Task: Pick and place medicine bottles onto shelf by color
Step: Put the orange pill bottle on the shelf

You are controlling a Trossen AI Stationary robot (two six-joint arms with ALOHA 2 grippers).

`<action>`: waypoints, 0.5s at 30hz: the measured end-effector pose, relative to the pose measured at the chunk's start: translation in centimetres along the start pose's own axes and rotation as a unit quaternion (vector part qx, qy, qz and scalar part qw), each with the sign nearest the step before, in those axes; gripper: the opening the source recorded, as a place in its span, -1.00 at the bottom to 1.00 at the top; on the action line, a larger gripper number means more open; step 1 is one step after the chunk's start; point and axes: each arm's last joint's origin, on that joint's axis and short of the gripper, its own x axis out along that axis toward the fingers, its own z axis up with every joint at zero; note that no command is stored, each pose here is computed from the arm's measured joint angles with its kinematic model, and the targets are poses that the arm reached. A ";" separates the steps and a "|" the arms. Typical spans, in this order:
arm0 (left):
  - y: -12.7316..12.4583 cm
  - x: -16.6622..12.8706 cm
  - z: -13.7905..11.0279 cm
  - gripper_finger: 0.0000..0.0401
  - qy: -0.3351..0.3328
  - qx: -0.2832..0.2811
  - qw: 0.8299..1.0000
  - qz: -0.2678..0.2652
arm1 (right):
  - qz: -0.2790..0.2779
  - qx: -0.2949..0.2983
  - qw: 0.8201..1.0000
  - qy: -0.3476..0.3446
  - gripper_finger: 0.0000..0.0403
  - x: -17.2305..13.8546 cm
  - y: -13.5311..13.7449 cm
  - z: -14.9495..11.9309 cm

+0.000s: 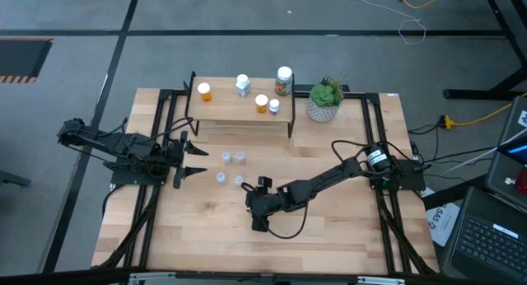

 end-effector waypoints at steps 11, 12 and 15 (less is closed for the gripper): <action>0.0 0.0 0.0 0.21 0.000 0.000 1.000 0.000 | -0.013 0.045 0.999 -0.002 0.01 -1.3 -1.0 2.1; 0.0 0.0 0.0 0.21 0.001 0.000 1.000 0.000 | -0.019 0.043 0.999 0.003 -0.01 -1.7 -1.0 2.6; 0.0 0.0 0.0 0.21 0.001 0.000 1.000 0.000 | -0.030 0.027 0.999 0.019 -0.01 -2.8 -1.4 4.5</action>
